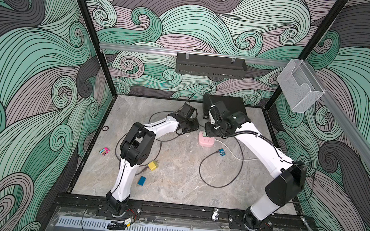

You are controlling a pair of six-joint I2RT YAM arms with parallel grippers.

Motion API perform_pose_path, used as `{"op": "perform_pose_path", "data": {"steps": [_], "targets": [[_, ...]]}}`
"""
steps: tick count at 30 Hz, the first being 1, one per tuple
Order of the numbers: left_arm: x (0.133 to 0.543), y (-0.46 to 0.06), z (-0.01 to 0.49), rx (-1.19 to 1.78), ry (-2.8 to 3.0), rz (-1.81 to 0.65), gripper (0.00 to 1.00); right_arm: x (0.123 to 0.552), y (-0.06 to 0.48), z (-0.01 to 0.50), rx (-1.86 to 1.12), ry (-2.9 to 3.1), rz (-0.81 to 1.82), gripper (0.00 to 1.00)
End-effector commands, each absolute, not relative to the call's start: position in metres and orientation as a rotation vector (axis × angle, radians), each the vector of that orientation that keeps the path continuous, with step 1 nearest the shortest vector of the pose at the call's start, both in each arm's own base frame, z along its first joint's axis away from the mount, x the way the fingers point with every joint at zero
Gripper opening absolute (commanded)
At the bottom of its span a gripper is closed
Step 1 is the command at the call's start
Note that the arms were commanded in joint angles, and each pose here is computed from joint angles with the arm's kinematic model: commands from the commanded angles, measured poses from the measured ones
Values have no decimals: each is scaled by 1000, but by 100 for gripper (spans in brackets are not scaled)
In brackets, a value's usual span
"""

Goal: Charge mp3
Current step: Insert the plug into the socket, then adjust the plug at the socket.

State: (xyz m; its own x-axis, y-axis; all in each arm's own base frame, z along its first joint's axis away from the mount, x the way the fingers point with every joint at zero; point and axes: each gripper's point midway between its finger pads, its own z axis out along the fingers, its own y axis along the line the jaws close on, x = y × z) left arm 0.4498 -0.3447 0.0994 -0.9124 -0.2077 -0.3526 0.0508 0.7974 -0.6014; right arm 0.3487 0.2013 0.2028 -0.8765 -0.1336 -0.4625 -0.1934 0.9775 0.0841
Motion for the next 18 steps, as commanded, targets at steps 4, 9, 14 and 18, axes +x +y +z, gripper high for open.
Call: {"op": "perform_pose_path", "data": {"steps": [4, 9, 14, 18], "targets": [[452, -369, 125, -12, 2512, -947, 22, 367, 176, 179, -142, 2610, 326, 37], [453, -378, 122, 14, 2519, -951, 22, 384, 180, 167, -140, 2573, 494, 38], [450, -379, 112, 28, 2553, -927, 21, 396, 182, 151, -187, 2578, 513, 40], [448, -378, 107, 26, 2568, -916, 21, 403, 184, 135, -199, 2600, 510, 41]]}}
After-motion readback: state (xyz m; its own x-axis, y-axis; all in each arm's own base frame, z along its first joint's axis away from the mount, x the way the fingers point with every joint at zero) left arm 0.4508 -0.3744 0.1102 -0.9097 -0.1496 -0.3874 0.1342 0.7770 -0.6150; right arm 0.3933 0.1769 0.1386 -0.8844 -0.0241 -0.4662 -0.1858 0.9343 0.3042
